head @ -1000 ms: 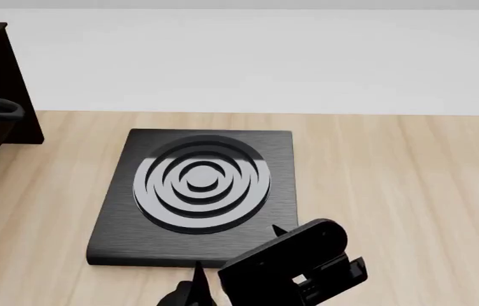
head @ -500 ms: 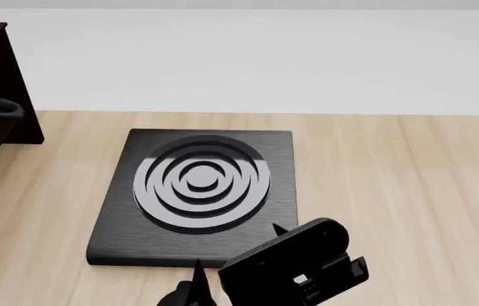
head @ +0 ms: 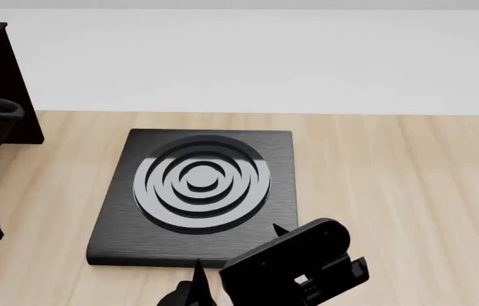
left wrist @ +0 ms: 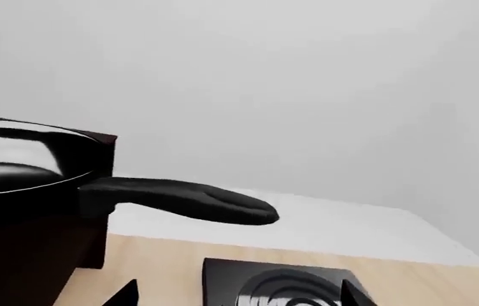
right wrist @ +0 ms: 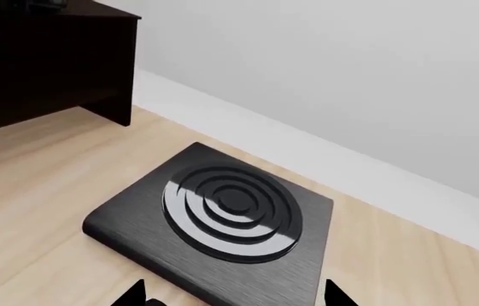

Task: Put the frying pan on the cabinet shelf.

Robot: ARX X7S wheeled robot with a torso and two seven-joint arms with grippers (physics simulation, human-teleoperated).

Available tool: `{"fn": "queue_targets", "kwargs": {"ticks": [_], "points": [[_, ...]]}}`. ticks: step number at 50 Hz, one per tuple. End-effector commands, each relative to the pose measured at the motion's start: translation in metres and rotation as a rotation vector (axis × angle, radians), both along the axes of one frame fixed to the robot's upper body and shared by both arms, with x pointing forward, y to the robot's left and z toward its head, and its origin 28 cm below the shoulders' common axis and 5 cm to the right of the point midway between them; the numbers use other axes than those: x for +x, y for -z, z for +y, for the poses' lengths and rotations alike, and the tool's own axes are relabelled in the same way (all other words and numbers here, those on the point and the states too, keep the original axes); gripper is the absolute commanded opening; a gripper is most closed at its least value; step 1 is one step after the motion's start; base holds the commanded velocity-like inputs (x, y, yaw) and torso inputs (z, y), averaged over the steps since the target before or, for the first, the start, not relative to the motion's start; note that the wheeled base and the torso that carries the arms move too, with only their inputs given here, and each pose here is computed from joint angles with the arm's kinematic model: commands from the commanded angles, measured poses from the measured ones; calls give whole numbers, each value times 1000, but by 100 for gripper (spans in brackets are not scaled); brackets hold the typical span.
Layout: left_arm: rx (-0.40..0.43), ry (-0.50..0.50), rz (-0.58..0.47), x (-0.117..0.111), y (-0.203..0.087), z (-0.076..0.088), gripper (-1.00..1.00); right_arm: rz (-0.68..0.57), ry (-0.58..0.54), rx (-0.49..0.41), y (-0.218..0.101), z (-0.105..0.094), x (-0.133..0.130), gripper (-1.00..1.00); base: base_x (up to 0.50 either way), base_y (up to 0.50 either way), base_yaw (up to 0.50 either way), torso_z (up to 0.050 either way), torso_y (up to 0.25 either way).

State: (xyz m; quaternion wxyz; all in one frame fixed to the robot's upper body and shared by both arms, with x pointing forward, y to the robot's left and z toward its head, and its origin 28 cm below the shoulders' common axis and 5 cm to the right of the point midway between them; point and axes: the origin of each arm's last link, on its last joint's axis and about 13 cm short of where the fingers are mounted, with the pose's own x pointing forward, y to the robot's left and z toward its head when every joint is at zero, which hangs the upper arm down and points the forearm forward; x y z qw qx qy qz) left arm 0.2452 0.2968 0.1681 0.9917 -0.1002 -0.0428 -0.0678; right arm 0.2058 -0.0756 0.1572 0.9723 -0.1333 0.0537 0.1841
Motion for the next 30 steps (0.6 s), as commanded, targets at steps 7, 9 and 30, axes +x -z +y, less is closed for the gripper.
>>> {"fn": "queue_targets", "kwargs": {"ticks": [7,9,30], "points": [[201,7,-29,-8,0,-12,100,3,5,27,-1,-1,0,100,0,0,0,0,0],[209,7,-30,-9,1,-14,100,1,7,59,-3,-1,0,100,0,0,0,0,0],[320,35,-52,-25,-7,-45,100,6,71,101,-7,-6,1,100,0,0,0,0,0]]}}
